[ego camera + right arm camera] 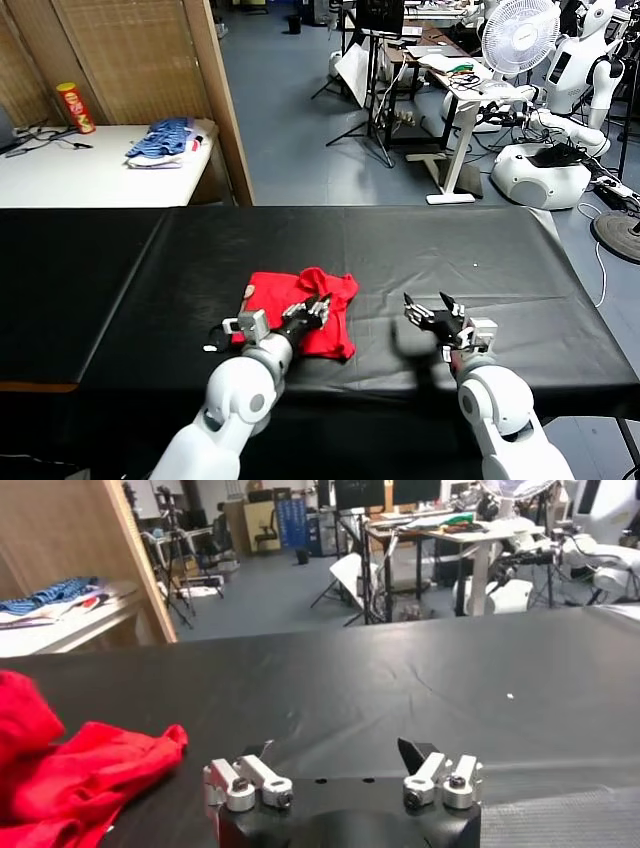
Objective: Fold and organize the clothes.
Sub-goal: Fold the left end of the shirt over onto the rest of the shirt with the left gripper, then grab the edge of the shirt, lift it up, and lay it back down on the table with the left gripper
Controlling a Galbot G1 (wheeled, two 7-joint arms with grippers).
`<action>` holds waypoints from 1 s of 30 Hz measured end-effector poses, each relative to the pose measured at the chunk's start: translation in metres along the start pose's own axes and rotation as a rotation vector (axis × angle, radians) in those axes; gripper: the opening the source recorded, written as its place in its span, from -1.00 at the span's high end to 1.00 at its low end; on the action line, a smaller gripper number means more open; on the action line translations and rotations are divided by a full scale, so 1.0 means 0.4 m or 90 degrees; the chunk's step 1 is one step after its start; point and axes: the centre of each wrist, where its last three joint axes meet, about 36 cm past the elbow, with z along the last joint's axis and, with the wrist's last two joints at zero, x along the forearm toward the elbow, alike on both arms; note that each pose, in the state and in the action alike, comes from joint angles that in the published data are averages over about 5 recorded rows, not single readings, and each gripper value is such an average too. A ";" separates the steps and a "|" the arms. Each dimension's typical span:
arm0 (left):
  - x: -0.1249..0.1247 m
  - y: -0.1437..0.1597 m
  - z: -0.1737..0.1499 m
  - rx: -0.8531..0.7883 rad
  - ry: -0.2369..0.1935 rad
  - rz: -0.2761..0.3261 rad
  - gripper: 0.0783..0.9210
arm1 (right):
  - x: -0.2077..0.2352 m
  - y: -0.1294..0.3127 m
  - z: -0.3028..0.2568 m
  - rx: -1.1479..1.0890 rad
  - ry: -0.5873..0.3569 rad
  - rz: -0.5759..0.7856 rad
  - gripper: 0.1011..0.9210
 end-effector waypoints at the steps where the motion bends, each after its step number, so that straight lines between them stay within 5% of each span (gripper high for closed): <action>1: -0.002 -0.006 -0.003 0.006 -0.003 0.004 -0.17 | -0.002 0.003 -0.002 0.003 -0.001 -0.010 -0.70; 7: 0.005 0.005 -0.038 -0.002 -0.042 -0.003 -0.68 | -0.026 0.049 -0.010 0.027 -0.007 -0.096 -0.70; 17: 0.074 0.150 -0.059 -0.079 -0.062 -0.082 -0.71 | -0.095 0.210 0.004 0.087 -0.007 -0.185 -0.70; 30: 0.099 0.250 -0.035 -0.058 -0.058 -0.129 -0.71 | -0.139 0.282 0.106 0.248 -0.006 -0.083 -0.70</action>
